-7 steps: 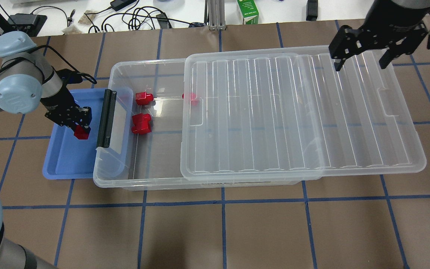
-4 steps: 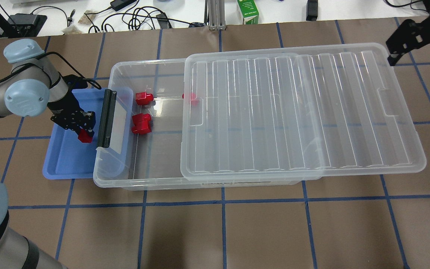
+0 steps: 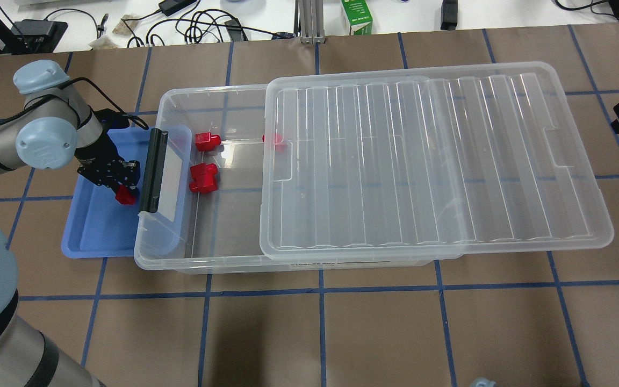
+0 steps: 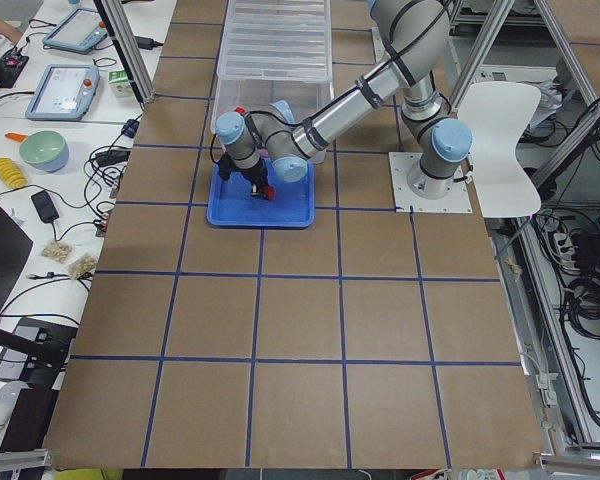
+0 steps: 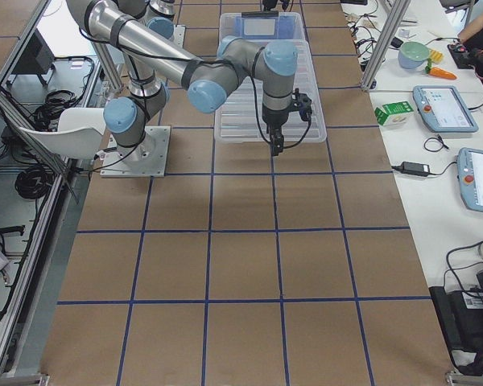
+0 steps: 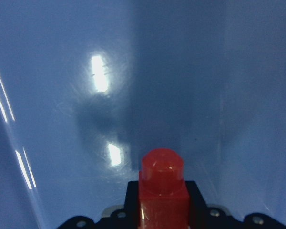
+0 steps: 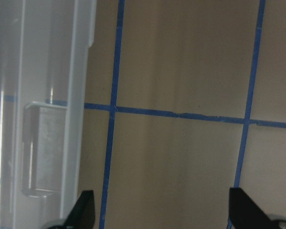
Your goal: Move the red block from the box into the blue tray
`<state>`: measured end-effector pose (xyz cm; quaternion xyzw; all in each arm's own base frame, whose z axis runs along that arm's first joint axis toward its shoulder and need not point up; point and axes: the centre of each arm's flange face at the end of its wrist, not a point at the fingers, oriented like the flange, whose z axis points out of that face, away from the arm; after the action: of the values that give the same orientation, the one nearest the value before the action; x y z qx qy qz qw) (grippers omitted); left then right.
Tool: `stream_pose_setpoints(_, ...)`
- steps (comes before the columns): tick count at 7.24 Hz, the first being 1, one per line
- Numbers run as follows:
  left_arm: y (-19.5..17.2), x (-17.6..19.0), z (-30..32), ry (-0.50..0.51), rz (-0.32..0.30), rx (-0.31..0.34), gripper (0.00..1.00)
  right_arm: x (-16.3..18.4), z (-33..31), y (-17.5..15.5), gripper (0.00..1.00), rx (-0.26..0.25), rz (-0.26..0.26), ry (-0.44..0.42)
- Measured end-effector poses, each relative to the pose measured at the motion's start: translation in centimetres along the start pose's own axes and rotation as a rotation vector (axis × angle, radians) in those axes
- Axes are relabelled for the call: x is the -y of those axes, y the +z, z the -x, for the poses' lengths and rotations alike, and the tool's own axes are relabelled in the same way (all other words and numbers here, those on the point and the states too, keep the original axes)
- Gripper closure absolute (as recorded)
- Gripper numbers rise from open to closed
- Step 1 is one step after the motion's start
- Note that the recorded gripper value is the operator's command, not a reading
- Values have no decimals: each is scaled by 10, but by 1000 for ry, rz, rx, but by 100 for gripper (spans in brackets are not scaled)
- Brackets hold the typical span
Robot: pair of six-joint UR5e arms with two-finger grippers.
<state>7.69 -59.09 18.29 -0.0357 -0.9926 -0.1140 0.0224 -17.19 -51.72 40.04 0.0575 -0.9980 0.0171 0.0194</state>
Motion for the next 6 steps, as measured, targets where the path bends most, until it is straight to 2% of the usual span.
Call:
stream_pose_setpoints(1,2,1,0,0,-1,1,0,-3,-2,21,0,3,5,3)
stream_pose_setpoints(4,-3,0,0,-3,-8,9,0,-8,1,43,0,23,27,64)
stream_pose_setpoints(6,-36,-5,-3,-1,-47,29,0,-10,7,49,0,37,39,113)
